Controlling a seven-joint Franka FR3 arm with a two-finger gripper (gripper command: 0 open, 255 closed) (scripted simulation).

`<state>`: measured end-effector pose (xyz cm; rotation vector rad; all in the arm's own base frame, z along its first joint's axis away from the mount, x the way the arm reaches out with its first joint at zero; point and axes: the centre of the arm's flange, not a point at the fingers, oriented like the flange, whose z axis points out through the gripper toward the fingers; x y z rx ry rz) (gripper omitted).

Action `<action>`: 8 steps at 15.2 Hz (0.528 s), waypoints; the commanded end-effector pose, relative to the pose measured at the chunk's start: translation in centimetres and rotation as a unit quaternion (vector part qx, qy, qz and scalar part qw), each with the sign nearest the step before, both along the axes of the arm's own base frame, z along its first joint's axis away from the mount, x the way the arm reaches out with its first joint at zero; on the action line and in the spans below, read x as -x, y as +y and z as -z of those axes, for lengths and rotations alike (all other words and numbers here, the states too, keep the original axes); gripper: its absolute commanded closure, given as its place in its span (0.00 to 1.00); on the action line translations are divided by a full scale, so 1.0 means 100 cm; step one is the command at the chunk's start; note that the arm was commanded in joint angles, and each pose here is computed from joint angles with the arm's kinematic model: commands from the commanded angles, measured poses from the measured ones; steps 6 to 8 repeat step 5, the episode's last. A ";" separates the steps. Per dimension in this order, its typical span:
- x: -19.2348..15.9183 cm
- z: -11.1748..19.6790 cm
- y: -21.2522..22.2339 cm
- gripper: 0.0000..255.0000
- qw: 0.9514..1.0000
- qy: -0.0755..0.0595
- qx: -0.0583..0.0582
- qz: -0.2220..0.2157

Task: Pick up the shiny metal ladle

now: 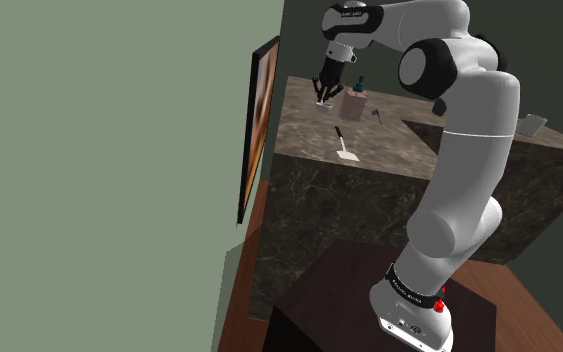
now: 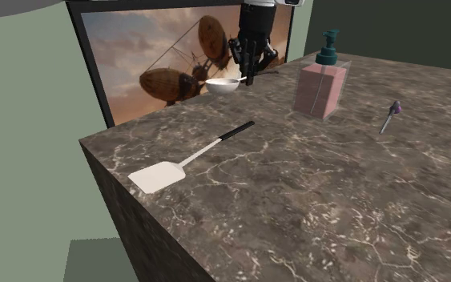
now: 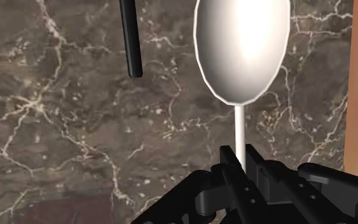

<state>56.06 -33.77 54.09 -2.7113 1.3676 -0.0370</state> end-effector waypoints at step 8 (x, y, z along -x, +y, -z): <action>0.002 -0.023 0.000 1.00 1.000 0.000 0.000 0.000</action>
